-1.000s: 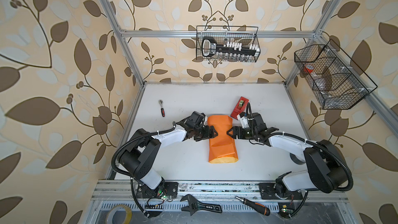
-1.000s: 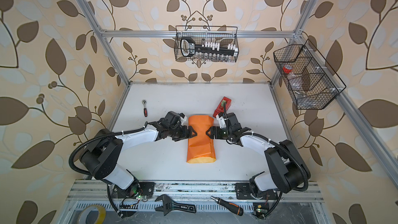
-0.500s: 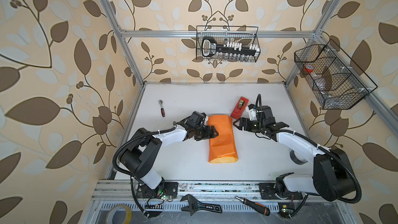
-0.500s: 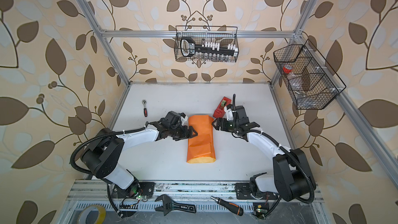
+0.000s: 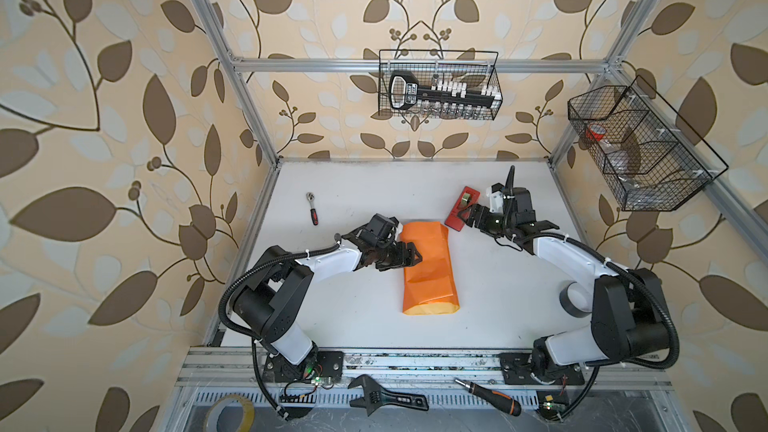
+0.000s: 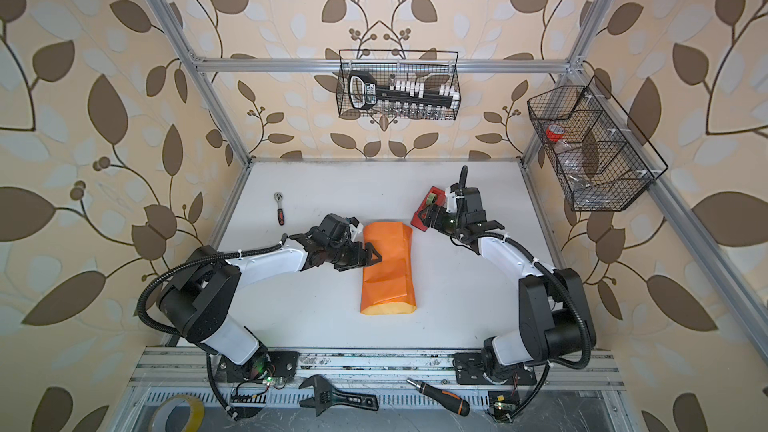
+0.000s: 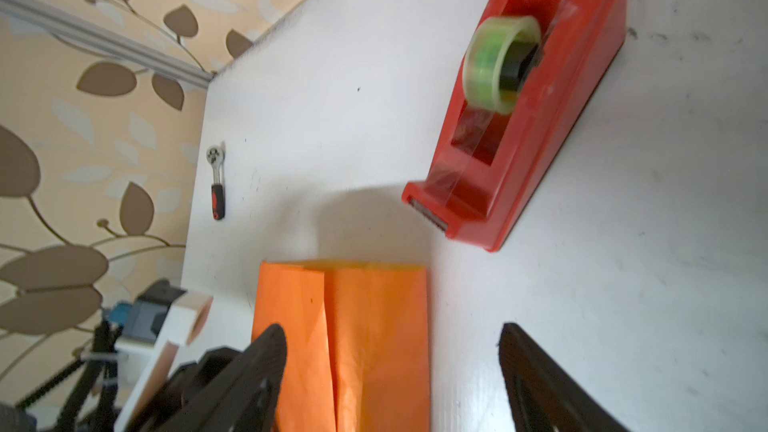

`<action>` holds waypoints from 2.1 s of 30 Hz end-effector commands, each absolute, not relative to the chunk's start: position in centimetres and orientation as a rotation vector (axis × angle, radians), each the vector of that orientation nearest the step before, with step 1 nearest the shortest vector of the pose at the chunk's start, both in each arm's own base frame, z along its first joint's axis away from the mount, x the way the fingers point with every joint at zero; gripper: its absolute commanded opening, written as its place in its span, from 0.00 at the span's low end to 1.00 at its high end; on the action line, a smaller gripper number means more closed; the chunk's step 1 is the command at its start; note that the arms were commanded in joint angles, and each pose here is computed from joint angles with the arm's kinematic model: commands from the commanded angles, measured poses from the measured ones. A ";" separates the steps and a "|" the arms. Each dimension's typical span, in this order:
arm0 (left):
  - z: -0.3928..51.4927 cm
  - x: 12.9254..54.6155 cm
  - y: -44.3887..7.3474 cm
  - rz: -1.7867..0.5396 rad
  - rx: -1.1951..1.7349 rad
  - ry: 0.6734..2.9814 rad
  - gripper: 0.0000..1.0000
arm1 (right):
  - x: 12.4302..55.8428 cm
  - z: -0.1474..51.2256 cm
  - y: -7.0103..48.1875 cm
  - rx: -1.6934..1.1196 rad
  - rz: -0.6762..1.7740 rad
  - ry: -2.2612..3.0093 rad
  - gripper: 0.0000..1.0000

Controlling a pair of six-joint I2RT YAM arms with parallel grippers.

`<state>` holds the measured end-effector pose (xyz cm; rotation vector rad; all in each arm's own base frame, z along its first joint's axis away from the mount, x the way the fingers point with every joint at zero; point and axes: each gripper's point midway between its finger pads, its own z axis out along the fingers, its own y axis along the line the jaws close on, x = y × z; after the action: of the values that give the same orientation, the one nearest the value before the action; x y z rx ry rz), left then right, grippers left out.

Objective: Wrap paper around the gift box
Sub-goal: 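Move the right gripper to the red tape dispenser while the left holds the seam, then pinch the clear tape end with the right gripper and pull a strip out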

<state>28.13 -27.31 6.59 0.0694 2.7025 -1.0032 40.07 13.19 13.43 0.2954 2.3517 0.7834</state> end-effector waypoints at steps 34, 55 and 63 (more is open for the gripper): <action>2.4 26.2 -24.3 -0.771 0.032 2.869 0.84 | 46.6 7.0 13.9 0.580 0.951 2.326 0.32; 2.2 26.3 -24.3 -0.768 0.032 2.868 0.84 | 46.4 6.7 13.6 0.658 1.032 2.273 0.07; 1.9 26.3 -24.3 -0.765 0.029 2.875 0.84 | 47.0 7.9 13.6 0.692 1.123 2.216 0.00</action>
<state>28.17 -27.35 6.65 0.0699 2.7012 -1.0055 46.71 13.67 8.02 0.6588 2.2521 1.0592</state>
